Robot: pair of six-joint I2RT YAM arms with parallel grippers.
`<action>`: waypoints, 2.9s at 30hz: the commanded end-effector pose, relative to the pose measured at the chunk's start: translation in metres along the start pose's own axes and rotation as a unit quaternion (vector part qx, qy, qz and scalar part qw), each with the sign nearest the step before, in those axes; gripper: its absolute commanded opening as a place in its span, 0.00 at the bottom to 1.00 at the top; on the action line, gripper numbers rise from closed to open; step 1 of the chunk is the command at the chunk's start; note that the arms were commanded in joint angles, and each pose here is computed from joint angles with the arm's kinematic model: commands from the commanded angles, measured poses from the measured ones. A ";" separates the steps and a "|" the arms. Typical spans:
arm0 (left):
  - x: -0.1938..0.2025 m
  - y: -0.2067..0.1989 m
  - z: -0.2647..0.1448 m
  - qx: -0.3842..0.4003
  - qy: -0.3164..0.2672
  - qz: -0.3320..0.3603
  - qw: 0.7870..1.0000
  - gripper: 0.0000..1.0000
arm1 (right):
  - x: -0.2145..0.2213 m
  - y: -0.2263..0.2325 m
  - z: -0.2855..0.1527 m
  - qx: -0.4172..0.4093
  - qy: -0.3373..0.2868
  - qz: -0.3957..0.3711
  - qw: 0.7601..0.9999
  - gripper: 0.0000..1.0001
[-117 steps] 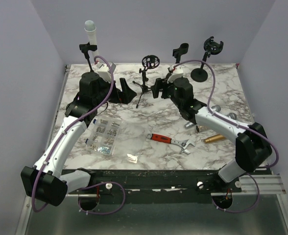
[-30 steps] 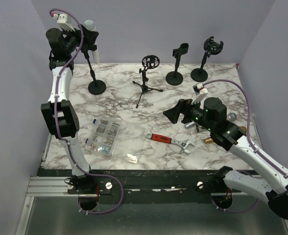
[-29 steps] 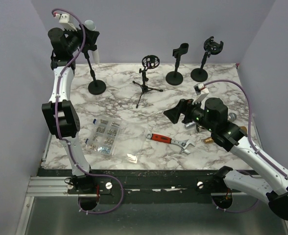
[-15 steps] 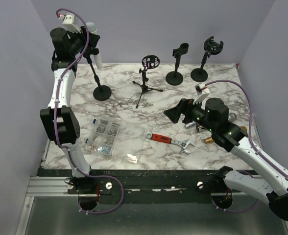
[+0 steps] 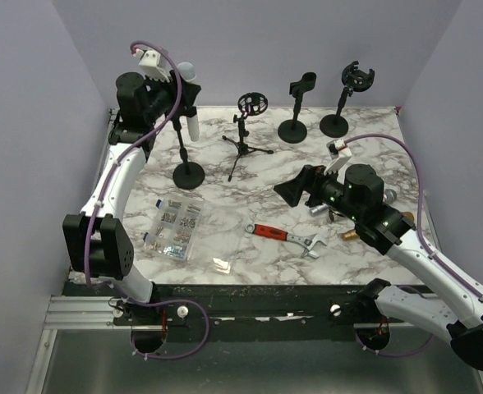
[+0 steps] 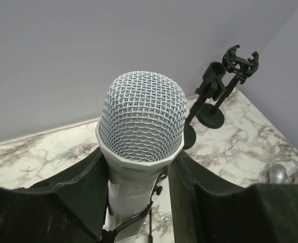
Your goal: Remove the microphone from the stand
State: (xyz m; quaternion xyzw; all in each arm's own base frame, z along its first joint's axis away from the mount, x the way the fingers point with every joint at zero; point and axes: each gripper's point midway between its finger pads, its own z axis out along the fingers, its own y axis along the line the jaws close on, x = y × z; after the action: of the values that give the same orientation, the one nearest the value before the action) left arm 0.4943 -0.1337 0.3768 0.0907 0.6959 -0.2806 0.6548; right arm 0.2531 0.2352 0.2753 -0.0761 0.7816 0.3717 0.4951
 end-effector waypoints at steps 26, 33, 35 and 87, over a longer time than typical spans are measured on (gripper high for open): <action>0.041 -0.129 -0.032 0.119 0.033 -0.067 0.990 0.00 | 0.008 0.008 0.019 -0.028 0.016 0.011 0.999 0.91; 0.054 -0.139 -0.037 0.137 0.041 -0.090 0.986 0.00 | 0.011 0.008 0.023 -0.032 0.022 0.014 0.999 0.90; 0.056 -0.138 -0.038 0.130 0.043 -0.088 0.987 0.00 | 0.011 0.008 0.024 -0.032 0.022 0.016 0.999 0.90; 0.114 -0.235 -0.049 0.337 0.229 -0.265 0.874 0.00 | 0.006 0.002 0.046 -0.012 0.046 -0.024 0.999 0.94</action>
State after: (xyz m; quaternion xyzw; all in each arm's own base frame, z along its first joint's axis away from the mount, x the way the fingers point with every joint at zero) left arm 0.3652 -0.3129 0.3056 0.1219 0.7311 -0.5819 0.3347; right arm 0.2787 0.2594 0.2675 -0.1042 0.7900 0.3638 0.4823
